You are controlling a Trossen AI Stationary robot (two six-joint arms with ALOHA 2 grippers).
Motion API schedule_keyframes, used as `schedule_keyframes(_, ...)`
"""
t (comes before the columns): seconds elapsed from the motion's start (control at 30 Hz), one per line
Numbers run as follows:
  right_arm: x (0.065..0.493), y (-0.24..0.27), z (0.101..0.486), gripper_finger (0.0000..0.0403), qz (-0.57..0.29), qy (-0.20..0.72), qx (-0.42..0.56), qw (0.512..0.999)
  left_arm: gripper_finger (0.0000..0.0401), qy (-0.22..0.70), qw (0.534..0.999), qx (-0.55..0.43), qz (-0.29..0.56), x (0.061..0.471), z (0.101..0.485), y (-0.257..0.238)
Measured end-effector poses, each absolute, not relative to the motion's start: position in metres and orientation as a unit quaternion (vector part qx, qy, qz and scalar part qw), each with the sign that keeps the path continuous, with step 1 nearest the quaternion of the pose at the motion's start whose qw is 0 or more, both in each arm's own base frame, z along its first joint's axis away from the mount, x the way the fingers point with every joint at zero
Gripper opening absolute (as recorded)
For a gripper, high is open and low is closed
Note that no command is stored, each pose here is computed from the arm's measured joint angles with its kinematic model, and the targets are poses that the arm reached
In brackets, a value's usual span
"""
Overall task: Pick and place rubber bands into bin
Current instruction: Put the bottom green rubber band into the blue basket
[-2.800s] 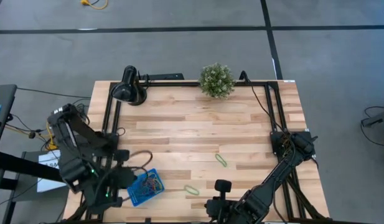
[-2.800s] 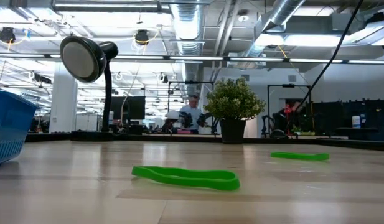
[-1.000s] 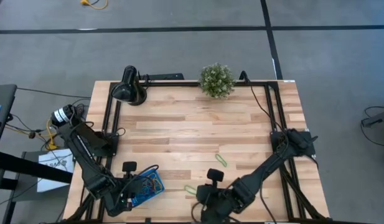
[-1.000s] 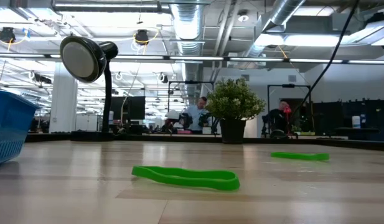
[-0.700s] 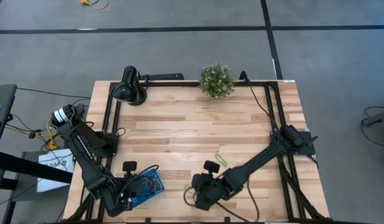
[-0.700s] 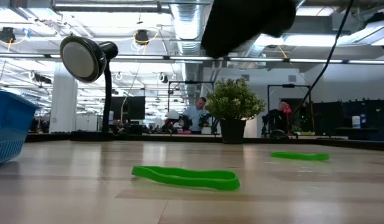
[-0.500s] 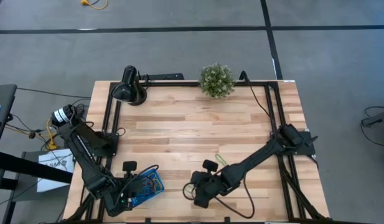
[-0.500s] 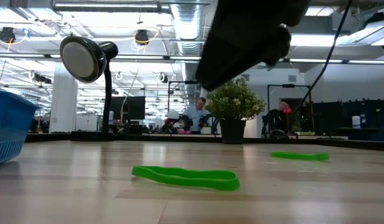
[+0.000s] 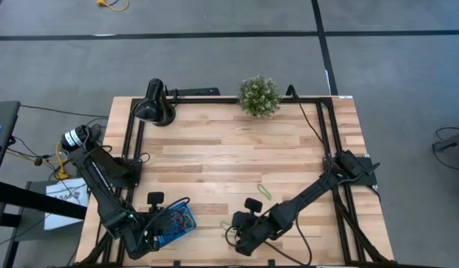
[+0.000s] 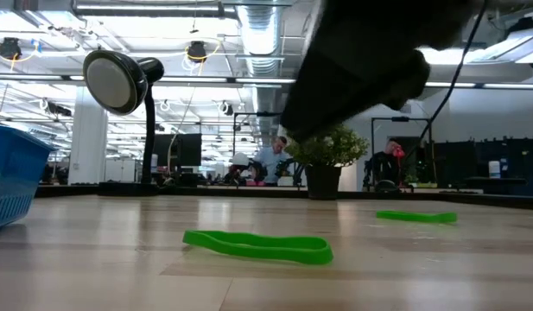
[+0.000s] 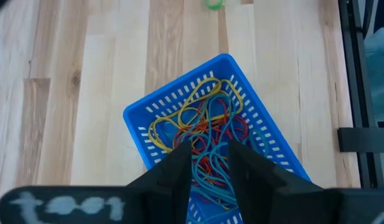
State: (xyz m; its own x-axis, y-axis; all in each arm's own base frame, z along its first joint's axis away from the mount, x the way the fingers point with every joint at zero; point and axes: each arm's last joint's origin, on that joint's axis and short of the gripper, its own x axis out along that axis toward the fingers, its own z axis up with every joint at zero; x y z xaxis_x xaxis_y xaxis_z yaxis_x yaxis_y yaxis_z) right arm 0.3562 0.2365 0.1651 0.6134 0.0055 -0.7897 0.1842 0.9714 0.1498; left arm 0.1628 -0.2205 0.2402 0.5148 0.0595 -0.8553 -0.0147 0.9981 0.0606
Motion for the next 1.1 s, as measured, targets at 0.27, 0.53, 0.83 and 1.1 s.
schedule_keyframes(0.27,0.374,0.239,0.123,0.0077,-0.031,0.480,0.103,0.871,0.0094,0.491,0.871,0.021,0.024,0.164,0.240,-0.220)
schedule_keyframes(0.53,0.388,0.239,0.120,0.0077,-0.032,0.491,0.073,0.868,0.0094,0.487,0.872,0.015,0.030,0.170,0.241,-0.217)
schedule_keyframes(0.83,0.396,0.230,0.113,0.0064,-0.052,0.489,0.087,0.867,0.0094,0.489,0.872,0.012,0.029,0.171,0.241,-0.216)
schedule_keyframes(1.1,0.396,0.233,0.119,0.0056,-0.036,0.476,0.085,0.875,0.0094,0.489,0.872,0.014,0.028,0.171,0.241,-0.216)
